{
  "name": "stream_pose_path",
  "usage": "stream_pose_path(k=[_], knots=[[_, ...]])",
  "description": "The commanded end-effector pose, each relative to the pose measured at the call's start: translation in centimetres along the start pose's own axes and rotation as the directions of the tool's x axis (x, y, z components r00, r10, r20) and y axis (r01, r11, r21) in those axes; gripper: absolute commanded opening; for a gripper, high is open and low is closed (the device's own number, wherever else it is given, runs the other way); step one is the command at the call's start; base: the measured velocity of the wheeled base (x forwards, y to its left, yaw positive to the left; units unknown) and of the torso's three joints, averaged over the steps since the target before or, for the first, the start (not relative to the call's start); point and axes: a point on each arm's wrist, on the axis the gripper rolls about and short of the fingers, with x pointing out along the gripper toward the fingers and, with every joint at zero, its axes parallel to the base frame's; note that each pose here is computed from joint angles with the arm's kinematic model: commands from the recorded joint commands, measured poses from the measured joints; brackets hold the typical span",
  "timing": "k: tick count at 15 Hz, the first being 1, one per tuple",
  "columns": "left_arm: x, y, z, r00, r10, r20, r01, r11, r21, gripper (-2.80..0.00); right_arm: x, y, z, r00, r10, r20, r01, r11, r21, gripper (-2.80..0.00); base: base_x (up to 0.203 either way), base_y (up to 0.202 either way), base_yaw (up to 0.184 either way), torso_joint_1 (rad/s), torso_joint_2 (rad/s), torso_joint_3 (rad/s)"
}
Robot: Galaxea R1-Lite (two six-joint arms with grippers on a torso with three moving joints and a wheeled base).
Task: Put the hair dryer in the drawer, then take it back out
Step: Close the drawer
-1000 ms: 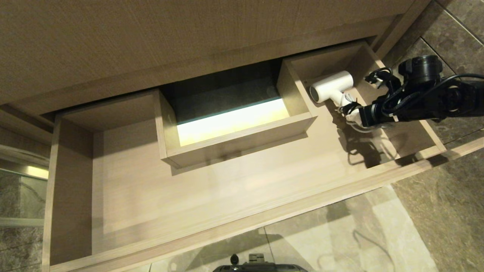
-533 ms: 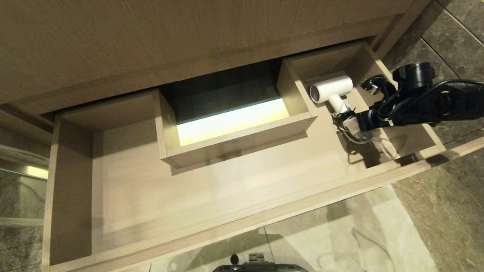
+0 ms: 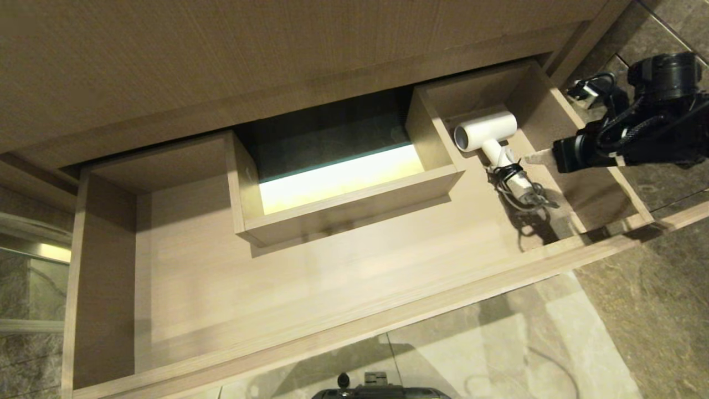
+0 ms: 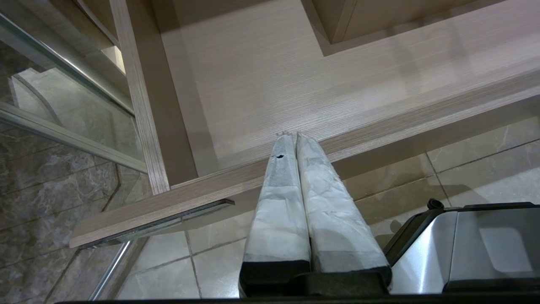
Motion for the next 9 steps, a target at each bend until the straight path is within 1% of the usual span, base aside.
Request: stream_pose_path(k=[1, 3, 6, 7, 9], knots=[[0.0, 0.0, -0.1, 1.0, 0.0, -0.002, 0.0, 1.0, 0.0, -2.8, -6.1, 1.1, 0.7, 0.998, -0.017, 0.054, 0.017, 1.0, -0.016, -2.8, 0.0, 0.0, 0.0, 0.0, 0.0, 0.0], [0.0, 0.0, -0.1, 1.0, 0.0, -0.002, 0.0, 1.0, 0.0, -2.8, -9.1, 2.2, -0.3, 0.999, -0.011, 0.037, 0.011, 1.0, -0.016, -2.8, 0.0, 0.0, 0.0, 0.0, 0.0, 0.0], [0.0, 0.0, 0.0, 1.0, -0.001, -0.002, 0.001, 1.0, 0.0, -2.8, -12.7, 3.8, -3.4, 0.998, 0.017, -0.063, -0.016, 1.0, 0.004, -2.8, 0.0, 0.0, 0.0, 0.0, 0.0, 0.0], [0.0, 0.0, -0.1, 1.0, 0.0, -0.002, 0.0, 1.0, 0.0, -2.8, -14.1, 4.3, -4.2, 0.996, 0.022, -0.085, -0.021, 1.0, 0.007, -2.8, 0.0, 0.0, 0.0, 0.0, 0.0, 0.0], [0.0, 0.0, -0.1, 1.0, 0.0, -0.002, 0.0, 1.0, 0.0, -2.8, -16.6, 5.5, -6.6, 0.989, 0.029, -0.145, -0.029, 1.0, 0.002, -2.8, 0.0, 0.0, 0.0, 0.0, 0.0, 0.0]])
